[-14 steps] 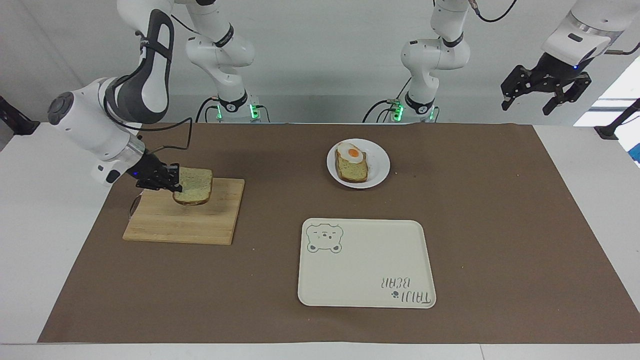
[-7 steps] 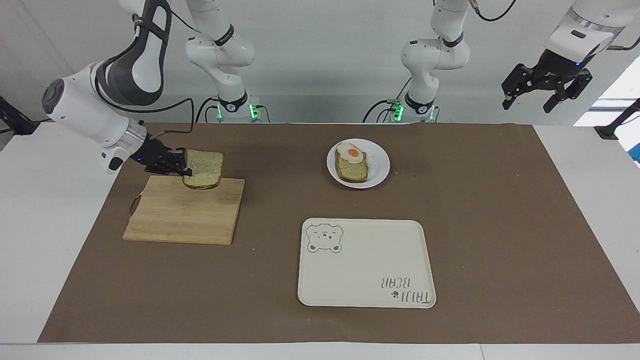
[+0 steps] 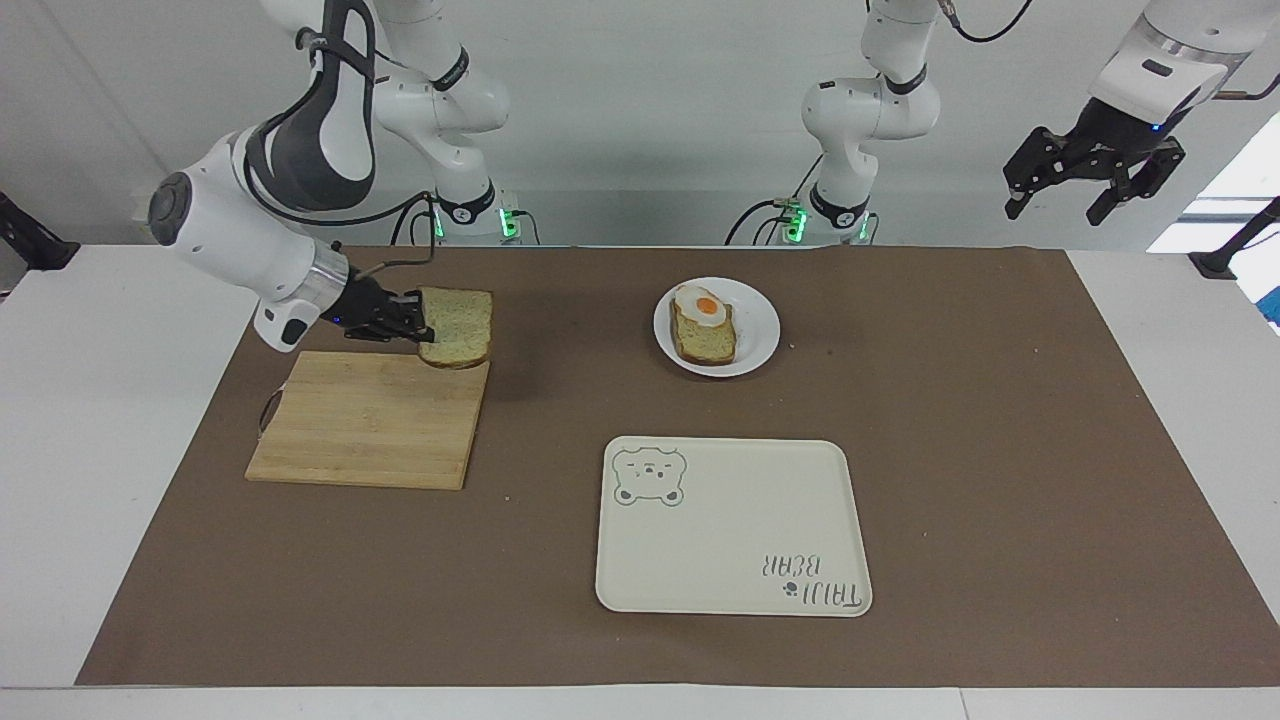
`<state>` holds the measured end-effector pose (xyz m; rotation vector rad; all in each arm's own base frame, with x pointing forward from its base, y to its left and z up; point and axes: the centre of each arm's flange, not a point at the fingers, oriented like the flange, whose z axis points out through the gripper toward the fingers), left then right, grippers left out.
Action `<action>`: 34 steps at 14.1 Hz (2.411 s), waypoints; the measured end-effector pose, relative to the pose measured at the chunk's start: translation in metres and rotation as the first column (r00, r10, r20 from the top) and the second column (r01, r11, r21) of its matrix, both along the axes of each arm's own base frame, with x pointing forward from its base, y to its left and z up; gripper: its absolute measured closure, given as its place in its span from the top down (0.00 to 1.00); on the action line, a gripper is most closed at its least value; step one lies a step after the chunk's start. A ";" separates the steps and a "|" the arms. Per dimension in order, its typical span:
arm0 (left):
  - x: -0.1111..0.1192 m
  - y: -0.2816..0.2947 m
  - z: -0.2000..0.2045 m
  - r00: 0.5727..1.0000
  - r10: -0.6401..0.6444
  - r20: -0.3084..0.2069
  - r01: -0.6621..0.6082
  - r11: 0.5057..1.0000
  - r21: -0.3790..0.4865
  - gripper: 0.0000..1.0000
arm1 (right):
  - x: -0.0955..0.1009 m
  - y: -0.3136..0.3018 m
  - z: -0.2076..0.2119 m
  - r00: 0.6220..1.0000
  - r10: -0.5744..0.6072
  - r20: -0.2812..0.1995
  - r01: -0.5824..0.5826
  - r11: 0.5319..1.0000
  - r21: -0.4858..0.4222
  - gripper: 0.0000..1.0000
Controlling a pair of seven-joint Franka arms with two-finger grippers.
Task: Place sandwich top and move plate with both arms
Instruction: 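Lift the bread slice and carry it over the egg plate, then lower the bread slice onto the egg and open the right gripper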
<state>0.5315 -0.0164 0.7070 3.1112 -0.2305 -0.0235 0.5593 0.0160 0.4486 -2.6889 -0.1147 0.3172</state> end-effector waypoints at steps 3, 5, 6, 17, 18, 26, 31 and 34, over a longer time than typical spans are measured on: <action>0.000 0.000 0.000 1.000 0.000 0.000 0.000 1.000 0.000 1.00 | -0.002 0.042 0.001 1.000 0.001 -0.027 -0.001 1.000 -0.002 0.10; 0.000 0.000 0.000 1.000 0.000 0.000 0.000 1.000 0.000 1.00 | -0.004 0.066 0.003 0.999 -0.012 -0.041 0.013 1.000 0.002 0.10; 0.000 0.000 0.000 1.000 0.000 0.000 0.000 1.000 0.000 1.00 | -0.005 0.076 0.003 0.999 -0.018 -0.043 0.018 1.000 0.000 0.10; 0.000 0.000 0.000 1.000 0.001 0.000 -0.001 1.000 0.000 1.00 | -0.025 0.202 0.001 0.998 -0.034 -0.059 0.038 0.997 0.069 0.10; 0.000 0.000 0.000 1.000 0.001 0.000 -0.001 1.000 0.000 1.00 | -0.028 0.216 -0.001 0.997 -0.042 -0.057 0.047 0.996 0.076 0.10; 0.000 0.000 0.000 1.000 0.001 0.000 -0.001 1.000 0.000 1.00 | -0.069 0.338 -0.047 0.996 -0.087 -0.024 0.089 0.994 0.070 0.10; 0.000 0.000 0.000 1.000 0.001 0.000 -0.001 1.000 0.000 1.00 | -0.099 0.393 -0.094 0.998 -0.067 -0.001 0.067 0.997 0.024 0.10; 0.000 0.000 0.000 1.000 0.001 0.000 -0.001 1.000 0.000 1.00 | -0.105 0.395 -0.103 0.998 -0.061 -0.009 0.061 0.998 0.012 0.10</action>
